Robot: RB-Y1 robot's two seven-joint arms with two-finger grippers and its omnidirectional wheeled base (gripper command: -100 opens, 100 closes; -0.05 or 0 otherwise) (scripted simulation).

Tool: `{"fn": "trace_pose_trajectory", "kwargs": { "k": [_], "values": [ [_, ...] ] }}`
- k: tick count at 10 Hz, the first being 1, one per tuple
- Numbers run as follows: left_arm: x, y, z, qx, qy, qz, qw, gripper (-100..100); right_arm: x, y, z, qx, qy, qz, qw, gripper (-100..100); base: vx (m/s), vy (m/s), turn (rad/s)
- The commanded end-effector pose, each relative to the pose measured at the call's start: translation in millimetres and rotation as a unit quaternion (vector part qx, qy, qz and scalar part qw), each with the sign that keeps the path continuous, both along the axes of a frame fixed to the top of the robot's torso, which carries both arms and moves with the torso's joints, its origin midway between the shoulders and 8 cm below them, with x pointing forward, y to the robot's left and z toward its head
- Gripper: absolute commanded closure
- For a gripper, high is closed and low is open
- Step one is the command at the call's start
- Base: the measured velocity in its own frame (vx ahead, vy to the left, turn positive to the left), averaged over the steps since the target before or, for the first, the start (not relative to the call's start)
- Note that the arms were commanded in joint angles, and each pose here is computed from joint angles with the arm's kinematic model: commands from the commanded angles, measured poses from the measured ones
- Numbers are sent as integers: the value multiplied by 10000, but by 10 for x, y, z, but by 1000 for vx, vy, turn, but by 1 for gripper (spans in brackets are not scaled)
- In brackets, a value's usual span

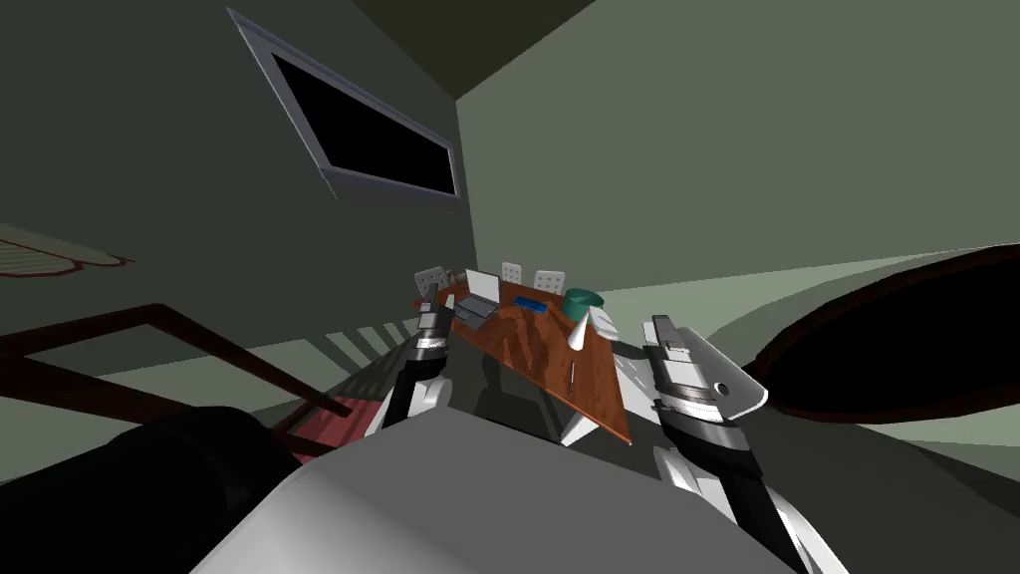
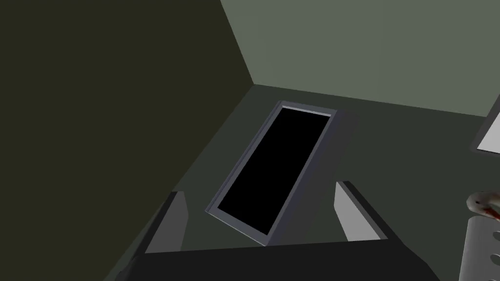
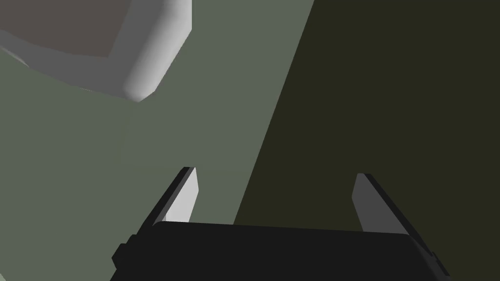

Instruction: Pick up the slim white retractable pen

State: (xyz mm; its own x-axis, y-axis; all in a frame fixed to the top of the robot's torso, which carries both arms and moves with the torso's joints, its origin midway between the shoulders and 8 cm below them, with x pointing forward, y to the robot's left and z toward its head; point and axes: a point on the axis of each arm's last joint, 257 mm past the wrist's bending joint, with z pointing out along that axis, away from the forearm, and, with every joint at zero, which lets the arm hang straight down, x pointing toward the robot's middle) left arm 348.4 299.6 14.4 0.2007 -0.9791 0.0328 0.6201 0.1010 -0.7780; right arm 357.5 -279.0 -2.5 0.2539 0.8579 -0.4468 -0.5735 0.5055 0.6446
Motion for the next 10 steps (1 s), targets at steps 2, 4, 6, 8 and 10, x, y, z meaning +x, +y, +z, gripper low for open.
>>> {"fn": "trace_pose_trajectory", "kwargs": {
  "k": [2, 4, 6, 8, 10],
  "values": [
    [0, 0, 0, 0, 0, 0, 10000, 0, 101, 56, -229, -492, 295, 15, 9984, -100, -90, -68, 339],
    [0, 0, 0, 0, 0, 0, 10000, 0, 165, 80, -401, -845, 502, 17, 9952, -100, -67, -54, 258],
    [0, 0, 0, 0, 0, 0, 10000, 0, 223, 93, -589, -1216, 717, 17, 9900, -100, -58, -45, 280],
    [0, 0, 0, 0, 0, 0, 10000, 0, 273, 95, -793, -1603, 937, 14, 9826, -100, -75, -44, 297],
    [0, 0, 0, 0, 0, 0, 10000, 0, 314, 83, -1010, -2003, 1161, 11, 9728, -100, -70, -39, 294]
  ]
}}
